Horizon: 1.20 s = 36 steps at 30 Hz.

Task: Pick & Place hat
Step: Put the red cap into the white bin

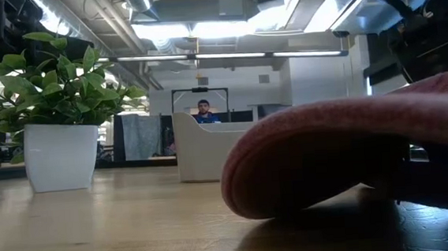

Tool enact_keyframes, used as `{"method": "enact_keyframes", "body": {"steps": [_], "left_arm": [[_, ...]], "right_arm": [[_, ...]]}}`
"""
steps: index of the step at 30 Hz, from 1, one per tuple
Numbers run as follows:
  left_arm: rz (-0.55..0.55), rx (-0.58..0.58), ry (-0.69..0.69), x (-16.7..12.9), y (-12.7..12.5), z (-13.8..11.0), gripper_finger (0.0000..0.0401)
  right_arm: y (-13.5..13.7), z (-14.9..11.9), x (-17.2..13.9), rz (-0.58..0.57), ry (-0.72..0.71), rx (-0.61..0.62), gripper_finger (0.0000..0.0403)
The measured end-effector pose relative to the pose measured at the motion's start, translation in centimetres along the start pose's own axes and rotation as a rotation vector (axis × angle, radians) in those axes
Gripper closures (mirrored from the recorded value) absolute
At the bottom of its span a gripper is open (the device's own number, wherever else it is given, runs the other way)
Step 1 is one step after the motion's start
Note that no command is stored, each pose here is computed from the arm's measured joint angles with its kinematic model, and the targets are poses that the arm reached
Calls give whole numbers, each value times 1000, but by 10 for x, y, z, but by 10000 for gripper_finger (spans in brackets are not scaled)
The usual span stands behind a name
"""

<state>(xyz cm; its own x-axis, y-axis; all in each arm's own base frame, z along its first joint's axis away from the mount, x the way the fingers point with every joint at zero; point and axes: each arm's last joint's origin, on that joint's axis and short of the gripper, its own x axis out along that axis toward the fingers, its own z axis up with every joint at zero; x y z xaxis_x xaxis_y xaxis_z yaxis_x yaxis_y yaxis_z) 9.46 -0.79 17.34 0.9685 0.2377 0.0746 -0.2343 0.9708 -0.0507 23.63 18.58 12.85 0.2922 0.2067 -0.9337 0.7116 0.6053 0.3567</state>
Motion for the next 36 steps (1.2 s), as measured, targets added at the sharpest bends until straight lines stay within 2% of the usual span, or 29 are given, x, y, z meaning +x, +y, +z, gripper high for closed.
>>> {"method": "enact_keyframes", "body": {"steps": [10,17,22,26,29,31,36], "left_arm": [[0,-1,0,0,0,0,280],[0,-2,0,0,0,0,280],[0,-8,0,0,0,0,280],[0,-45,0,0,0,0,280],[0,-52,0,0,0,0,280],[0,-52,0,0,0,0,280],[0,-51,1,0,0,0,280]], "right_arm": [[-4,0,1,-33,14,4,272],[-6,0,1,-57,14,7,337],[-1,1,-10,-55,-38,-13,388],[10,3,-36,-53,-81,-89,389],[16,4,-56,-118,-79,-199,392],[25,6,-74,-120,-103,-274,394],[46,14,-127,-174,-232,-407,394]]}}
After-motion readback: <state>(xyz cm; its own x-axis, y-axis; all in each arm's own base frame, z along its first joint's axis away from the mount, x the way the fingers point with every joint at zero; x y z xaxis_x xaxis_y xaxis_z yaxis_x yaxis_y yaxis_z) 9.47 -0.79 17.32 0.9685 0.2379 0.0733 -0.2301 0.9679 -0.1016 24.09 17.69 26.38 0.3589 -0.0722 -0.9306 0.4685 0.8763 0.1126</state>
